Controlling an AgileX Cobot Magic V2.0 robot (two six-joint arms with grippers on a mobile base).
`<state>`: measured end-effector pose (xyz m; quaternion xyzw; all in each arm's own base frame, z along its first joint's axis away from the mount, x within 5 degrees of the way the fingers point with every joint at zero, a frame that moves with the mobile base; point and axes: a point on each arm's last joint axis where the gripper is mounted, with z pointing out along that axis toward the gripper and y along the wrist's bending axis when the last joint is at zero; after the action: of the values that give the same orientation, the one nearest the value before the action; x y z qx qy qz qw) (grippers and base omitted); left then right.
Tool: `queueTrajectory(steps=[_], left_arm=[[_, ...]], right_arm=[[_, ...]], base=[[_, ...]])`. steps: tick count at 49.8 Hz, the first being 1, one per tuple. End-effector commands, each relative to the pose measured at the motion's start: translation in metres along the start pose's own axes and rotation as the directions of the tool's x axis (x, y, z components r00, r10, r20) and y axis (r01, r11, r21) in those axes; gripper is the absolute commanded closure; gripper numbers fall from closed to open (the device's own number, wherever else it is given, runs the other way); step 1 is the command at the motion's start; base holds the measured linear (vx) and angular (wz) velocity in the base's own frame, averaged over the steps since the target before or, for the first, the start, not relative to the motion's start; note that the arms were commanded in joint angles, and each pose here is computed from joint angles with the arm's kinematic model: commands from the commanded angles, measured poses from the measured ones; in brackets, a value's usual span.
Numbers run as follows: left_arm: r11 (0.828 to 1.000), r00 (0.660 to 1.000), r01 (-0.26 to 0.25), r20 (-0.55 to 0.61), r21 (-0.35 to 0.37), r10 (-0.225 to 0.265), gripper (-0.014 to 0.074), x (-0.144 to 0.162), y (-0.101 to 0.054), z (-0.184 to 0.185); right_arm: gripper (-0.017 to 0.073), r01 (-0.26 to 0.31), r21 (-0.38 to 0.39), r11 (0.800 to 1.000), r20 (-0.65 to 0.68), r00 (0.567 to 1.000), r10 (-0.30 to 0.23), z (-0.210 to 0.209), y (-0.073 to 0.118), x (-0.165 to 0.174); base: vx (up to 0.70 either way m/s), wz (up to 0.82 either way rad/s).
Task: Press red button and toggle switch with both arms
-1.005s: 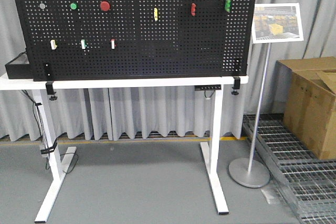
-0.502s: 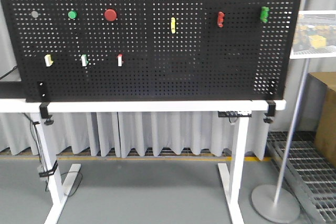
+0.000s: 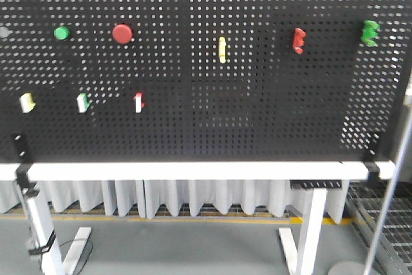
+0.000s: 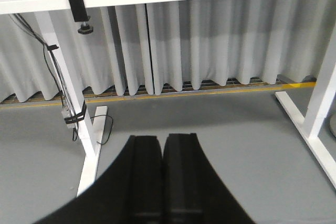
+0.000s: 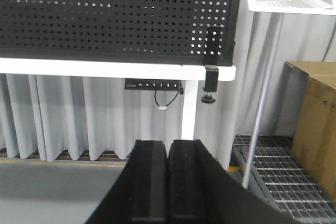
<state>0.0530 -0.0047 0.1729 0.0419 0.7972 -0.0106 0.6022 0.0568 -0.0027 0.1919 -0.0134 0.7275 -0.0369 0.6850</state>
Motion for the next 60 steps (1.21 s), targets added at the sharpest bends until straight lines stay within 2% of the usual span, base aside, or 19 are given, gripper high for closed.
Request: queueTrajectory(steps=[1, 29, 60], left_arm=[[1.000, 0.998, 0.015, 0.058, 0.002, -0.015, 0.0592, 0.0035, -0.0002, 0.0024], [1.000, 0.998, 0.015, 0.058, 0.002, -0.015, 0.0592, 0.0035, -0.0002, 0.0024], [1.000, 0.998, 0.015, 0.058, 0.002, -0.015, 0.0592, 0.0035, -0.0002, 0.0024]], right_arm=[[0.0563, 0.016, -0.006, 1.000, 0.083, 0.996, -0.016, -0.0007, 0.0009, -0.0043], [0.0563, 0.016, -0.006, 1.000, 0.083, 0.996, -0.016, -0.0007, 0.0009, -0.0043], [0.0563, 0.016, -0.006, 1.000, 0.083, 0.996, -0.016, -0.0007, 0.0009, -0.0043]], base=[[0.37, -0.01], [0.28, -0.01], [0.09, -0.01]])
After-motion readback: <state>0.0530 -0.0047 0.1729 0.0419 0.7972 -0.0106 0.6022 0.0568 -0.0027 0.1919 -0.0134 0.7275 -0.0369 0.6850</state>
